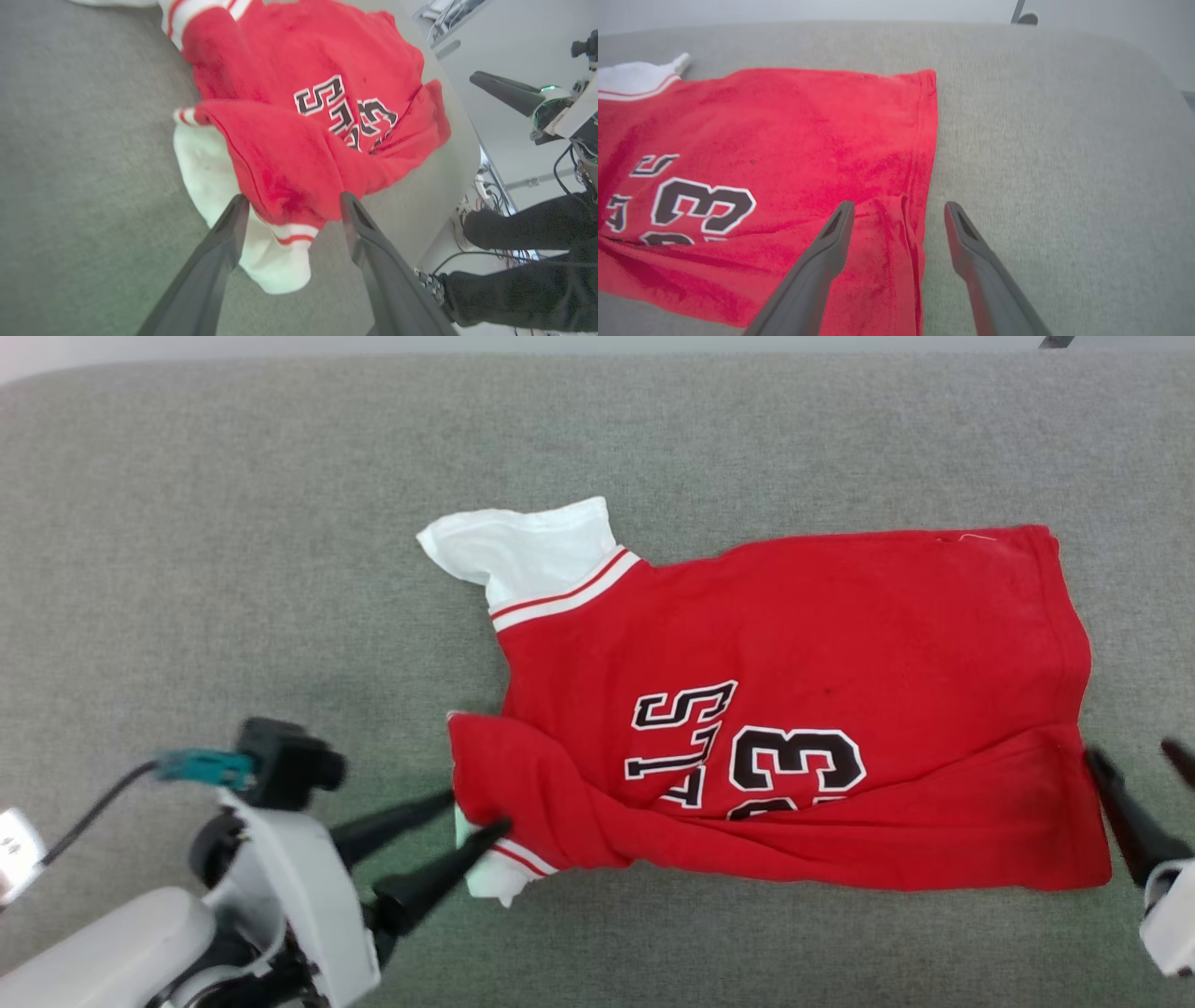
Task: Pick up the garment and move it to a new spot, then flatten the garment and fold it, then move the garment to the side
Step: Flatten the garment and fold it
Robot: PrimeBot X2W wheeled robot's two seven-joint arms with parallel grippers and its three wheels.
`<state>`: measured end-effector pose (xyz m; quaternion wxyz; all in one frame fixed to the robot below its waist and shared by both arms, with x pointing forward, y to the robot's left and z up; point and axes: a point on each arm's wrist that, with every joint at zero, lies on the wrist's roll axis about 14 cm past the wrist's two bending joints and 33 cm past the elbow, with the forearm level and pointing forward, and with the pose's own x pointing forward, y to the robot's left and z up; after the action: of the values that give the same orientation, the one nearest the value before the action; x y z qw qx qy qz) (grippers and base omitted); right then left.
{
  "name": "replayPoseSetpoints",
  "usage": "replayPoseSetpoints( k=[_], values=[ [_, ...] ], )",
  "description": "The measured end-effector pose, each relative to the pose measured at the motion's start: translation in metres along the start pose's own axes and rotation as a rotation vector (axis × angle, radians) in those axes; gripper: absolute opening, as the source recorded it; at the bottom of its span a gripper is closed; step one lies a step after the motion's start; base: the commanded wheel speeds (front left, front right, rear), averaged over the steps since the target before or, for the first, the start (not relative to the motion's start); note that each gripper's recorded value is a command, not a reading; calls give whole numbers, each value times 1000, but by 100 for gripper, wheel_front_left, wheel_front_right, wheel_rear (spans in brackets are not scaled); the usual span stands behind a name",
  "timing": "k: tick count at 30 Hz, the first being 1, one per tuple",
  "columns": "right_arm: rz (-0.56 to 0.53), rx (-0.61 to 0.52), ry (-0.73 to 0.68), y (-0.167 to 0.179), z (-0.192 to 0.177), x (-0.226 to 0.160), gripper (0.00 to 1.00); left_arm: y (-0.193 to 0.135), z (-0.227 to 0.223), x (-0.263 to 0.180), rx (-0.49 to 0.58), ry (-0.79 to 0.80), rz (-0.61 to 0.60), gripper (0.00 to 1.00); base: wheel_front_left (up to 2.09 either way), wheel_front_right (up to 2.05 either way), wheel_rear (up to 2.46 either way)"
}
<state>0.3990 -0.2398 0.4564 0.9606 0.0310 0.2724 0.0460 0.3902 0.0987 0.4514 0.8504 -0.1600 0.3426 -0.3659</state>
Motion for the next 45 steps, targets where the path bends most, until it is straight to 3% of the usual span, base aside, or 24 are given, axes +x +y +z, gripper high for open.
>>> replayPoseSetpoints(
  k=[10,16,23,29,31,38,45],
  values=[
    [34,-6,-458,26,73,1,100,49,67,-28,43,-479,257,100,0,0,0],
    [-10,10,-605,23,83,-5,100,70,100,-27,133,-581,336,100,0,0,0],
    [-52,37,-650,19,78,-15,100,77,176,-8,266,-623,300,100,0,0,0],
    [-98,54,-642,8,67,-23,100,80,226,33,337,-514,282,100,0,0,0],
    [-119,59,-634,2,62,-26,100,82,230,53,313,-455,272,100,0,0,0],
    [-183,71,-603,-14,46,-32,100,99,167,114,331,27,269,100,0,0,0],
    [-223,71,-562,-23,32,-35,100,119,107,117,321,420,280,100,0,0,0]
  ],
)
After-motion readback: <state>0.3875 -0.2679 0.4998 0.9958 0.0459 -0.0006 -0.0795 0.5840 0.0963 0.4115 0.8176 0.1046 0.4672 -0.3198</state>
